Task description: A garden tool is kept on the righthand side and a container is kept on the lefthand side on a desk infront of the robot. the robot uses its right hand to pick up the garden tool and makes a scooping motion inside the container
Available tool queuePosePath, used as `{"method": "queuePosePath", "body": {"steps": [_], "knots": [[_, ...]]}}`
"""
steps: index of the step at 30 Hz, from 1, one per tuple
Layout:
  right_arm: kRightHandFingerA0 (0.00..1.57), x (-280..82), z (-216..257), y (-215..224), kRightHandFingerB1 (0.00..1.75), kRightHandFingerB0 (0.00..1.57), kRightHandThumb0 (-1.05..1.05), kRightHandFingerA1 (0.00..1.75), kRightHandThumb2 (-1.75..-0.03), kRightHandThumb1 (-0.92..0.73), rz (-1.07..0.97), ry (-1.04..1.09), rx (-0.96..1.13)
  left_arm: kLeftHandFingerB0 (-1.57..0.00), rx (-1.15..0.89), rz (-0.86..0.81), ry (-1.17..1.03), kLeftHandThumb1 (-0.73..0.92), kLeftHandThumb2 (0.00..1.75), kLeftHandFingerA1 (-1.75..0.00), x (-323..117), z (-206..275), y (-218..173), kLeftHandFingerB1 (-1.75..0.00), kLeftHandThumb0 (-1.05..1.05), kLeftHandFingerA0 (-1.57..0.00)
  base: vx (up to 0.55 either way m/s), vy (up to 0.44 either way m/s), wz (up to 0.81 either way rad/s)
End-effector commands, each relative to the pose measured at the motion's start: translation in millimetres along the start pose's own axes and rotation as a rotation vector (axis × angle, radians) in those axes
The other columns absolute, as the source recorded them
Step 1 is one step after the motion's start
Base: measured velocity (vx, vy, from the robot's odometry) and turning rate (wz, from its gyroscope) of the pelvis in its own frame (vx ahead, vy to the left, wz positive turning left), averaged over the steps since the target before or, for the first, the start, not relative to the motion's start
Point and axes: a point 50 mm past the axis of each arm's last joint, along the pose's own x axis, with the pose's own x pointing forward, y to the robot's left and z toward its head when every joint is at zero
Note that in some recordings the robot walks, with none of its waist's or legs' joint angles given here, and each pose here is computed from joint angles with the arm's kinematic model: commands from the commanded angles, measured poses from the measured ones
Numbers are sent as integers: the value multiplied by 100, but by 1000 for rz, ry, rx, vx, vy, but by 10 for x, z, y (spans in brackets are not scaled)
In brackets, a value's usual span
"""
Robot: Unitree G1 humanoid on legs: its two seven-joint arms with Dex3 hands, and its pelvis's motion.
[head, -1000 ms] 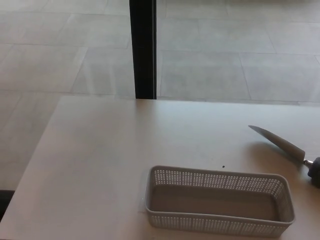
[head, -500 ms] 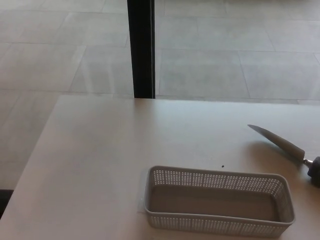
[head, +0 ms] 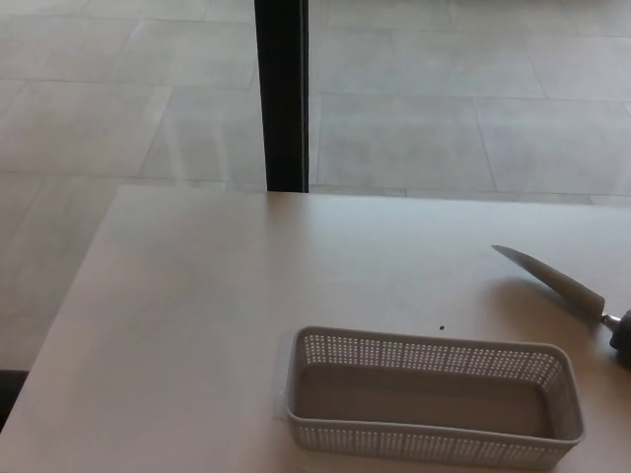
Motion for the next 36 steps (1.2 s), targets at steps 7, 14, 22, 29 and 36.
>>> {"method": "queuePosePath", "body": {"steps": [7, 14, 22, 29, 36], "knots": [[4, -171, -255, 1199, 14, 11, -94, 13, -103, -61, 546, 74, -578, -84, 23, 19, 33, -12, 125, -100, -21, -110, 64, -95, -5, -95, 0, 0, 0], [3, -151, -456, 1309, 26, 8, -92, 38, -61, -73, 564, 119, -647, -79, -5, 15, 38, -10, 122, -98, -13, -80, 53, -92, -8, -87, 0, 0, 0], [5, -256, -664, 1464, 37, 11, -92, 39, -96, -57, 665, 156, -744, -79, -7, 12, 29, -8, 126, -99, -17, -92, 51, -92, -12, -88, 0, 0, 0], [3, -365, -805, 1602, 48, 0, -39, 53, -95, -29, 728, 181, -822, -79, 34, 17, 25, -10, 119, -97, -13, -61, 61, -91, -7, -87, 0, 0, 0], [8, -357, -873, 1704, 40, 13, -84, 45, -91, -54, 723, 193, -838, -80, 12, 11, 18, -12, 124, -99, -9, -23, 72, -93, -9, -89, 0, 0, 0]]}}
